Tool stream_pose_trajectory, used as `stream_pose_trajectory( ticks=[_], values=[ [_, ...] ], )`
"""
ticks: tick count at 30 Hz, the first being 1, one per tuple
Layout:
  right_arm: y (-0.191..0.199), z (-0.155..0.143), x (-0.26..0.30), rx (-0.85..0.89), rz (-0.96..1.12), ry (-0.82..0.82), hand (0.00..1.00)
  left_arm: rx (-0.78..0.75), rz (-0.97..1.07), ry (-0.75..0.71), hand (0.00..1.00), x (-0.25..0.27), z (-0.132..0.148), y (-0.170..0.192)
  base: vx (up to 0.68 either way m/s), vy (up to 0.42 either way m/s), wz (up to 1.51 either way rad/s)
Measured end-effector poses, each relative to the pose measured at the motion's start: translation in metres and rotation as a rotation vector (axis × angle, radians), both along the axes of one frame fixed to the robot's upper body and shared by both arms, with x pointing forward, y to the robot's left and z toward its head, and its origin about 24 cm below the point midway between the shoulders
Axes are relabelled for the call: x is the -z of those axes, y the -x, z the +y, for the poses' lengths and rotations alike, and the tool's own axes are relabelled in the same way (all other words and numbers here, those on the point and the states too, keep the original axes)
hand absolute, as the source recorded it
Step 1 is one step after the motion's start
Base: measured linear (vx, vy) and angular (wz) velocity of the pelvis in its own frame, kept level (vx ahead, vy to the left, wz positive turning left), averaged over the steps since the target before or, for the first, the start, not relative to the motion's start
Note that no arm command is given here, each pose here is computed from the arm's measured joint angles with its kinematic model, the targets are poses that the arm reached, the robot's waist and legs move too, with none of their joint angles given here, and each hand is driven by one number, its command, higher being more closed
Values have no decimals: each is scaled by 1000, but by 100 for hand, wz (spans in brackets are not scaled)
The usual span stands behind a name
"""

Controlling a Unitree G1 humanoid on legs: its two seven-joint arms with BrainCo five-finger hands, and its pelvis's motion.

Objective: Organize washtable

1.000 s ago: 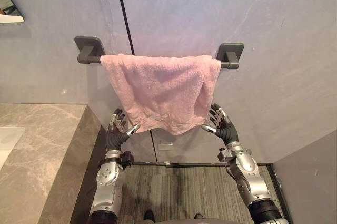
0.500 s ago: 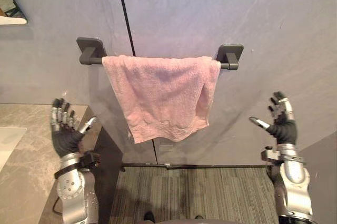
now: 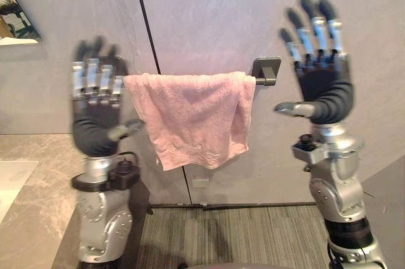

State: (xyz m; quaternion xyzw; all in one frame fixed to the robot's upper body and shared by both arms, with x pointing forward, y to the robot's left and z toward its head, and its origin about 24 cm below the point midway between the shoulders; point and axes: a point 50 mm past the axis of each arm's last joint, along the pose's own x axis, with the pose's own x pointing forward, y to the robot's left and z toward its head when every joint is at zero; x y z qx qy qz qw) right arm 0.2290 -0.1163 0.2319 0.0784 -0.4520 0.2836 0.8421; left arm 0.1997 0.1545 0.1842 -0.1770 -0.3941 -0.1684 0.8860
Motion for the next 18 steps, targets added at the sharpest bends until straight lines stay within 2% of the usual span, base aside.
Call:
stream_pose_trajectory(
  ticks=[2, 5, 18],
  values=[
    [-3, 21, 3, -102, 20, 44, 0, 177, 57, -20, 0, 11, -26, -5, -32, -2, -4],
    [-11, 34, 15, -165, 88, 94, 0, 283, 147, -84, 0, 28, -40, -10, -23, -5, -3],
    [-27, 50, 64, -235, 334, 273, 0, 237, 371, -192, 0, 76, -32, -23, -2, -1, -2]
  ],
)
